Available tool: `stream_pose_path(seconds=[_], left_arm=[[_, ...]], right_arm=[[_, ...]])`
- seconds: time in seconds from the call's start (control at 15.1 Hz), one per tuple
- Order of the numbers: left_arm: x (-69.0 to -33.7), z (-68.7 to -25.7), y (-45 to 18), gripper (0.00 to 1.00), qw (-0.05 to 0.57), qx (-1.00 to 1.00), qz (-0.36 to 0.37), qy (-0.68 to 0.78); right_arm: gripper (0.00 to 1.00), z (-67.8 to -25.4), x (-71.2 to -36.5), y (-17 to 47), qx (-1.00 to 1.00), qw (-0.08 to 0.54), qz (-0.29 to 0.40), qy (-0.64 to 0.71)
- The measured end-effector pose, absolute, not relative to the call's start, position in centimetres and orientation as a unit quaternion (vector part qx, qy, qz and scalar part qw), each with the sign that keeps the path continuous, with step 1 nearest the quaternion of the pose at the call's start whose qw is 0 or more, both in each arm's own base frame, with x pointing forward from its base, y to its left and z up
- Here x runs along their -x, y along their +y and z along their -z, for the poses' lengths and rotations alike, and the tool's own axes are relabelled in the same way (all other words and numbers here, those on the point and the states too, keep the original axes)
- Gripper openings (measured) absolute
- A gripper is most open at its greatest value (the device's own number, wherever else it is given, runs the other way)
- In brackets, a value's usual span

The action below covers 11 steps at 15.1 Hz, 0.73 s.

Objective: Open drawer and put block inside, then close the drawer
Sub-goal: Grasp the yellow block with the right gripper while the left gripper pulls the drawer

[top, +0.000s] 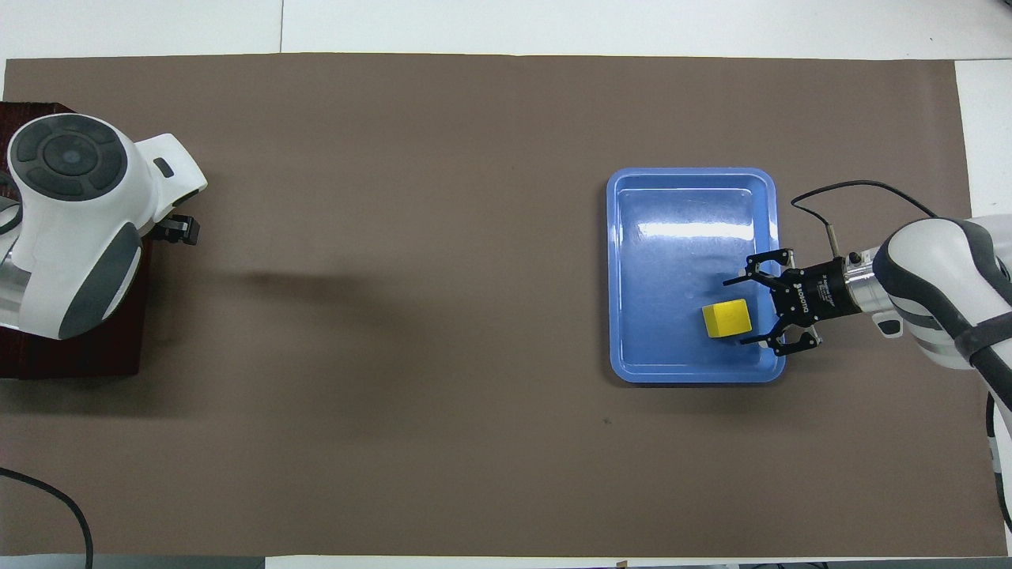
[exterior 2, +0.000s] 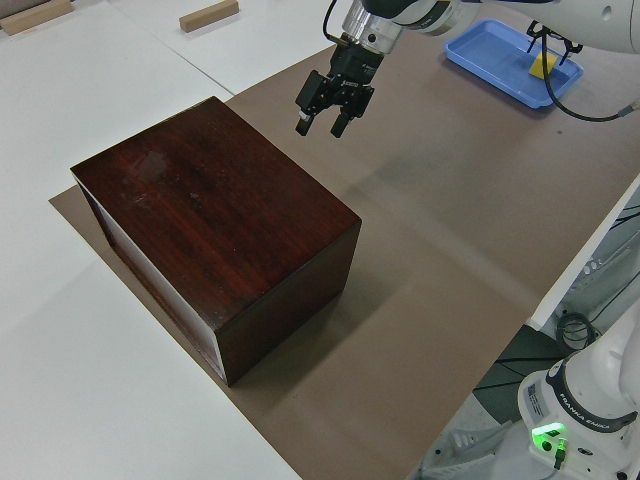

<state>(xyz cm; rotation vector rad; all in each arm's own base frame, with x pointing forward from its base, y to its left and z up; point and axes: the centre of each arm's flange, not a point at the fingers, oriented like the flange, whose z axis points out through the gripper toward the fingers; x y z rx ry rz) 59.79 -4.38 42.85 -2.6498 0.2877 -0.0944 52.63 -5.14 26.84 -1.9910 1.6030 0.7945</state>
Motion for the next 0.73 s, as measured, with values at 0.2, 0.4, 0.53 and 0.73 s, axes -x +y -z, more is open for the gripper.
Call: stream_pose_path(seconds=[0.2, 0.4, 0.53, 0.73], left_arm=[[-60.2, -41.4, -2.1, 1.0, 0.237, 0.965, 0.04, 0.102], [-60.2, -39.8, -1.9, 1.0, 0.247, 0.962, 0.034, 0.115], [-60.0, -38.9, -2.2, 1.0, 0.243, 0.961, 0.035, 0.123], [-59.6, -37.7, -2.6, 1.0, 0.238, 0.961, 0.035, 0.133]], right_arm=[[0.55, -26.9, -52.8, -5.3, 0.725, 0.231, -0.282, 0.585], [0.55, -27.0, -53.0, -5.4, 0.726, 0.232, -0.277, 0.585], [0.55, -28.0, -53.8, -5.4, 0.73, 0.238, -0.269, 0.582], [0.55, -32.7, -56.4, -4.6, 0.734, 0.252, -0.268, 0.57]])
